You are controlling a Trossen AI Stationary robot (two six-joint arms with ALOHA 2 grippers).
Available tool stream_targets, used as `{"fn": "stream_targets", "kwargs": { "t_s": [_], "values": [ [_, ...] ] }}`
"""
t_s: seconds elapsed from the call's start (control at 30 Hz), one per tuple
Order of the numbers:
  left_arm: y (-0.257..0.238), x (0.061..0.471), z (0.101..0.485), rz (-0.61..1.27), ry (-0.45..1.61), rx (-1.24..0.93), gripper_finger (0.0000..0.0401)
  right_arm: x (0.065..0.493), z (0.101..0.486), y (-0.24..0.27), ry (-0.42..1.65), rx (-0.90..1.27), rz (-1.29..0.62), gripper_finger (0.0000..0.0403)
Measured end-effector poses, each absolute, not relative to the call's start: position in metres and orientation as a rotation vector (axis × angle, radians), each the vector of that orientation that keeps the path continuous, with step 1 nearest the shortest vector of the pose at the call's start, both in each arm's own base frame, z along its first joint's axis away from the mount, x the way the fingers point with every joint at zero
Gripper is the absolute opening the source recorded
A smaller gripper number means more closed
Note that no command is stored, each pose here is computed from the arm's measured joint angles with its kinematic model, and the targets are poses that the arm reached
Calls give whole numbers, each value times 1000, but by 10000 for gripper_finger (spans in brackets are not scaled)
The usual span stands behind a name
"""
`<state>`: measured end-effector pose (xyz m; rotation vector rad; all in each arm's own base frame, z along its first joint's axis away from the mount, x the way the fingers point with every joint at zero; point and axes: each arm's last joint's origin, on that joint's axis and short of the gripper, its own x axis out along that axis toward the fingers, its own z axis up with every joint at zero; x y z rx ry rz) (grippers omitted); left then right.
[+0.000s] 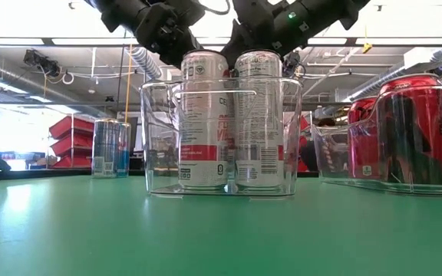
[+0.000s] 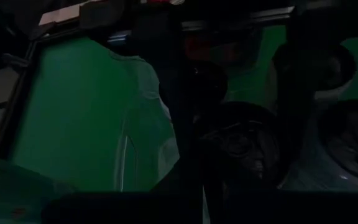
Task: Sort soda cans
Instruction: Put the white-pink soda can into the top left transparent bin, then move the bottom left transparent bin beside the top left transparent bin
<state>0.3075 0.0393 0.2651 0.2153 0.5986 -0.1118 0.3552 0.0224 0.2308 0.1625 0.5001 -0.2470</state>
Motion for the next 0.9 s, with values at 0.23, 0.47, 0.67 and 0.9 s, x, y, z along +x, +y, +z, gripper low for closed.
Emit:
{"fn": "stream_targets", "kwargs": {
  "t_s": [0.23,0.47,0.67,0.9],
  "values": [
    [36,307,260,-119,635,208,0,355,237,21,487,164,-248,300],
    [37,307,260,-108,626,213,0,348,253,16,442,149,-256,302],
    [37,308,261,-90,620,219,0,340,268,15,397,132,-250,301],
    [38,307,264,-61,616,229,0,327,285,14,380,114,-247,287]
  ]
}}
